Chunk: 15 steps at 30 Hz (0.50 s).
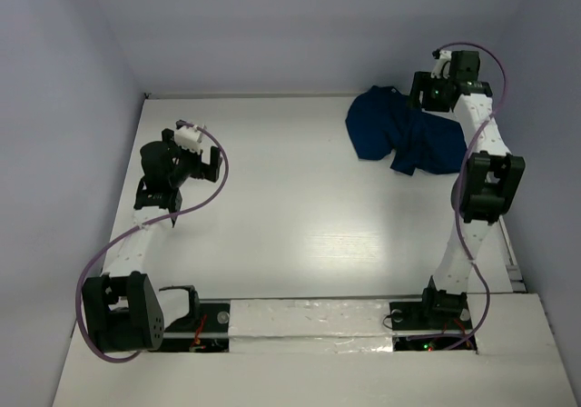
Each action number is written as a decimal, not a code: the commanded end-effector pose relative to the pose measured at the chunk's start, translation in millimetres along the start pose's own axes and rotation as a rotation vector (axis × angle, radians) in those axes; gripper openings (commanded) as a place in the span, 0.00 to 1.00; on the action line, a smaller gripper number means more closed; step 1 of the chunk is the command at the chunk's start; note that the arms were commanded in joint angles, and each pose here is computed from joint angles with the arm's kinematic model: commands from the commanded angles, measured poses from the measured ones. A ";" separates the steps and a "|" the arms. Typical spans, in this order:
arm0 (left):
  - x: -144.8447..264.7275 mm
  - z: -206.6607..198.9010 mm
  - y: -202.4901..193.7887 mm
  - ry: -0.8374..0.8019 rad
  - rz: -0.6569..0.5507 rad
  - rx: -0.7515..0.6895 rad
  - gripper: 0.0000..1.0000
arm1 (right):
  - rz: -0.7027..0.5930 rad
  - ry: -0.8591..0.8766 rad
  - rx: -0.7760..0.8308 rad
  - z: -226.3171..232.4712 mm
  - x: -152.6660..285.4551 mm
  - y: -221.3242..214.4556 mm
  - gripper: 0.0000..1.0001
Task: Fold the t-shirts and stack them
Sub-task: Grab crumpled tshirt from the corner of the board with the right arm
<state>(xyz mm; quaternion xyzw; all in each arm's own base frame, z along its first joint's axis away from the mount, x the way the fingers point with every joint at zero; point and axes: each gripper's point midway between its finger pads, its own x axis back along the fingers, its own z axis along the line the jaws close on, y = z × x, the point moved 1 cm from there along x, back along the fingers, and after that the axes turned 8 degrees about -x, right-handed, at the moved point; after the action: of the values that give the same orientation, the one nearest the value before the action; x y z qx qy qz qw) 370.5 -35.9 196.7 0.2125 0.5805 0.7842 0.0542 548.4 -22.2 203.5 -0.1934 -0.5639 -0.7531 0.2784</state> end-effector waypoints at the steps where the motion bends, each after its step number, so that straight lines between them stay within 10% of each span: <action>1: 3.4 1.8 11.3 0.002 -0.036 -0.007 0.99 | 0.098 -0.047 -0.064 -4.6 5.4 -6.4 0.72; 15: 9.3 -4.9 18.8 -0.029 -0.055 0.004 0.99 | 0.311 -0.158 -0.071 -38.2 -29.0 -51.0 0.70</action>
<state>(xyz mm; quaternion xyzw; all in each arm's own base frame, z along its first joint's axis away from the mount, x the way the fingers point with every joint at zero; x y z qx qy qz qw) 366.7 -40.1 195.3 0.2239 0.5843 0.7777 0.0595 543.4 -36.0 131.2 -0.3333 -0.5136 -0.7145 0.3386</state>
